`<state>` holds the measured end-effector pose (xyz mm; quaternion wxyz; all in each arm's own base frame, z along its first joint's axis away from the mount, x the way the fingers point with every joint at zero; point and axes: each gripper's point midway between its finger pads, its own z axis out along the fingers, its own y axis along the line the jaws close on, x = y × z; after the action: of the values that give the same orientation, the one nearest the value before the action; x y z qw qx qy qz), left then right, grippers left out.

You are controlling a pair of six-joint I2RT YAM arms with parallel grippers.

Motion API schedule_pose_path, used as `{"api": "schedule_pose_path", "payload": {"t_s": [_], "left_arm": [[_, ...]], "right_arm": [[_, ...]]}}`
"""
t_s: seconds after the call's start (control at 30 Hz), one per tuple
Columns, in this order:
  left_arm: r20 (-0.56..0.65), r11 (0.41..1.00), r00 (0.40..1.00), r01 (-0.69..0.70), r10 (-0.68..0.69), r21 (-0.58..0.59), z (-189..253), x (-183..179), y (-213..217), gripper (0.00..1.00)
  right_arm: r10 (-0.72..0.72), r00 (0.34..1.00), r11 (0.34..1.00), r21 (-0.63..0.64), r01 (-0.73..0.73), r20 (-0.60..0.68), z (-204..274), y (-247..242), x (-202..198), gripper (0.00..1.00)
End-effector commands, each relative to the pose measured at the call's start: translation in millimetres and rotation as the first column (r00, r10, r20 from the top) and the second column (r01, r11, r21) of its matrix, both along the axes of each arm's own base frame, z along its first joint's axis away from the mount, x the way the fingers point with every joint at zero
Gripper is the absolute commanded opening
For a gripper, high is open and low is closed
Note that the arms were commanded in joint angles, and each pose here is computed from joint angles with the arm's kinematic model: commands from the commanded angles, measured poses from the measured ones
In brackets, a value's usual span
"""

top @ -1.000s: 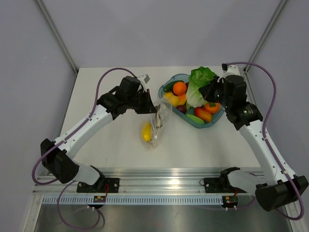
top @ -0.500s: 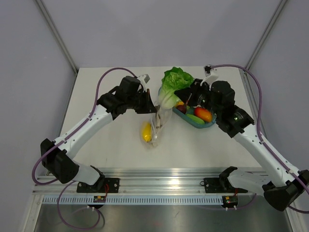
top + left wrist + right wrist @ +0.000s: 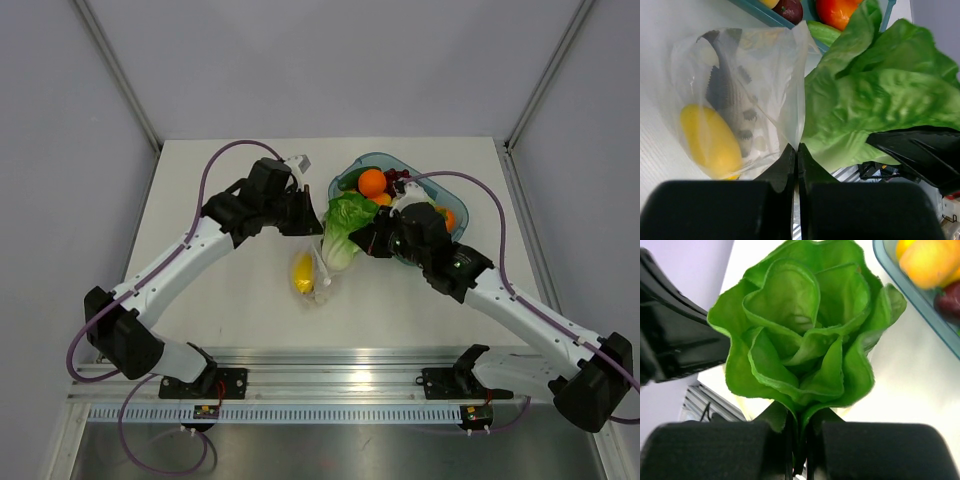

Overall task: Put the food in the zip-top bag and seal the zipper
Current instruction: Place the fake vegetable in the zipper food storage bag.

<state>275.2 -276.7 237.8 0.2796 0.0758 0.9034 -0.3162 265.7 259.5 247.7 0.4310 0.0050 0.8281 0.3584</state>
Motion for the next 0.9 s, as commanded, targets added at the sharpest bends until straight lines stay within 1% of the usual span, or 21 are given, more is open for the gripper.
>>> {"api": "schedule_pose_path", "payload": {"t_s": [0.0, 0.03, 0.17, 0.27, 0.43, 0.57, 0.67, 0.8, 0.87], "left_arm": [[0.071, 0.997, 0.997, 0.021, -0.015, -0.074, 24, 4, -10, 0.00], [0.071, 0.997, 0.997, 0.019, -0.013, -0.075, 24, 4, -9, 0.00], [0.077, 0.996, 0.997, 0.020, -0.013, -0.084, 29, 1, -8, 0.00], [0.084, 0.996, 0.996, 0.022, -0.015, -0.086, 32, 0, -7, 0.00], [0.086, 0.995, 0.996, 0.033, -0.024, -0.098, 35, -1, -9, 0.00], [0.085, 0.993, 0.996, 0.048, -0.039, -0.109, 37, -3, -12, 0.00], [0.083, 0.993, 0.996, 0.050, -0.041, -0.111, 37, -4, -12, 0.00], [0.084, 0.993, 0.996, 0.051, -0.042, -0.110, 37, -5, -11, 0.00], [0.087, 0.993, 0.995, 0.053, -0.043, -0.106, 36, -5, -10, 0.00]], "right_arm": [[-0.053, 0.997, 0.998, 0.026, 0.052, 0.047, 16, -7, 1, 0.00], [-0.063, 0.997, 0.998, 0.016, 0.062, 0.048, 15, -9, 1, 0.00], [-0.143, 0.989, 0.984, -0.099, 0.146, 0.041, 6, -32, 5, 0.00], [-0.163, 0.984, 0.980, -0.105, 0.169, 0.069, 18, -39, 6, 0.00], [-0.161, 0.980, 0.984, -0.055, 0.168, 0.116, 48, -38, 7, 0.00], [-0.114, 0.980, 0.993, 0.056, 0.106, 0.161, 78, -22, 4, 0.00], [-0.088, 0.981, 0.990, 0.125, 0.067, 0.171, 89, -11, 4, 0.00], [-0.076, 0.986, 0.988, 0.143, 0.055, 0.150, 82, -2, 7, 0.00], [-0.062, 0.988, 0.985, 0.171, 0.037, 0.141, 83, 3, 5, 0.00]]}}
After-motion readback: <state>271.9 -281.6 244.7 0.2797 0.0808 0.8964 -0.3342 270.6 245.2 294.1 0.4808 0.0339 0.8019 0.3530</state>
